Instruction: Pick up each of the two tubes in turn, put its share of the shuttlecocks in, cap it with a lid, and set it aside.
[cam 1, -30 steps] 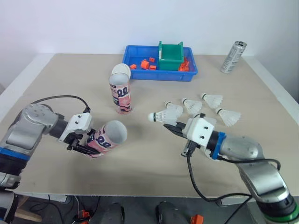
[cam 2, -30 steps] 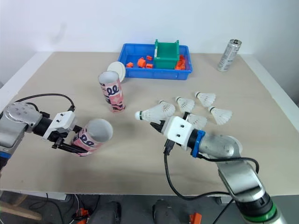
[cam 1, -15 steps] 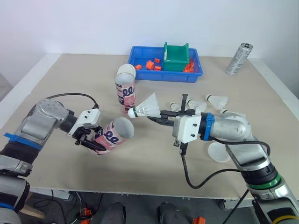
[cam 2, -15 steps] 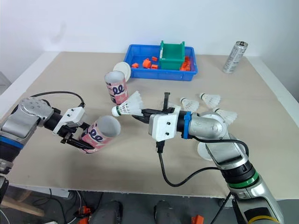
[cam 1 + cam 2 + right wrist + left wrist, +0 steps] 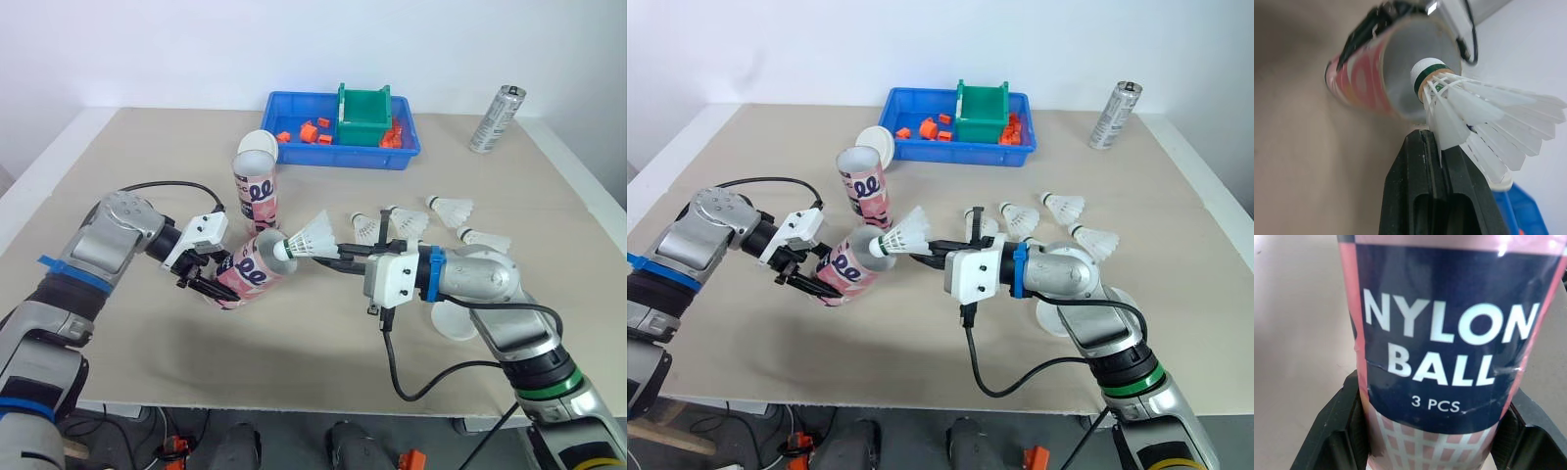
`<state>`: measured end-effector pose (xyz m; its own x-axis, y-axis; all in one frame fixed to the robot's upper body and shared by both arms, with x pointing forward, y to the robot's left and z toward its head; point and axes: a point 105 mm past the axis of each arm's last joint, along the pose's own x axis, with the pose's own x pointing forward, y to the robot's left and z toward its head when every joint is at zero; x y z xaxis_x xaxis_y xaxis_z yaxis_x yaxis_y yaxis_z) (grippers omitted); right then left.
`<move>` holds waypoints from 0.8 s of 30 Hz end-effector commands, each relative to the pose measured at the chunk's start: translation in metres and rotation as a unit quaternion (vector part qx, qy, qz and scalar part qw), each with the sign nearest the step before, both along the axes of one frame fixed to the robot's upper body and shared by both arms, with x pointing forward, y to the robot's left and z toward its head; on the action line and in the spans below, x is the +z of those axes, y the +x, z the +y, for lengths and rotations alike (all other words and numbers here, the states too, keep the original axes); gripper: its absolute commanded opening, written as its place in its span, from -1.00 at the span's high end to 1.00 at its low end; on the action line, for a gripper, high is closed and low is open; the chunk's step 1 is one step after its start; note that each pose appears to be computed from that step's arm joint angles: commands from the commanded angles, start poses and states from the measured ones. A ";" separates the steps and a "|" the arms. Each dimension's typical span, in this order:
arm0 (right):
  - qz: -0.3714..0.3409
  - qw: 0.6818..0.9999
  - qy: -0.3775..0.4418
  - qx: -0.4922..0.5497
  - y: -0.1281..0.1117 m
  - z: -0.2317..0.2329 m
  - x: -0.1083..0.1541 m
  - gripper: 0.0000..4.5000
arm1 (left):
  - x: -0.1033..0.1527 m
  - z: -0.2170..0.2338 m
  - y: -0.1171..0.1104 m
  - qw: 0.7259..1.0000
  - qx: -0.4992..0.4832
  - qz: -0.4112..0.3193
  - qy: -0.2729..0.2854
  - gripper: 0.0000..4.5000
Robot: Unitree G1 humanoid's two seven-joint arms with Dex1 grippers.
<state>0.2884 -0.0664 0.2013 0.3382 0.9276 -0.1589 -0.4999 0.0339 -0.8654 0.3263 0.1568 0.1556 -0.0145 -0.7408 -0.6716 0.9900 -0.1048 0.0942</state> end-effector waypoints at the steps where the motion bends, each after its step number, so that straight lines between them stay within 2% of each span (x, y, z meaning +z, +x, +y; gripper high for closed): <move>1: -0.024 1.000 -0.007 0.009 -0.002 0.002 0.005 0.99 | -0.005 0.003 -0.003 1.000 0.001 0.007 0.011 -0.24; 4: -0.023 0.999 -0.009 0.023 -0.006 0.009 0.007 0.99 | -0.007 0.004 -0.003 1.000 0.001 0.008 0.012 -0.24; 6: -0.018 0.999 -0.009 0.027 -0.007 0.012 0.008 0.71 | -0.008 0.004 -0.003 1.000 0.001 0.009 0.010 -0.24; 7: -0.014 0.999 -0.007 0.029 -0.008 0.013 0.009 0.65 | -0.008 0.004 -0.002 1.000 0.001 0.009 0.009 -0.24; 13: 0.008 0.999 0.002 0.051 -0.016 0.020 0.021 -0.56 | -0.014 0.003 -0.001 1.000 0.001 0.011 0.005 -0.24; 20: -0.019 0.997 0.033 0.060 -0.023 0.016 0.040 -0.56 | -0.017 0.005 -0.001 1.000 0.005 0.012 0.003 -0.24; 24: 0.011 1.000 0.008 0.017 -0.013 -0.006 0.023 -0.56 | -0.018 0.005 -0.001 1.000 0.002 0.013 0.001 -0.24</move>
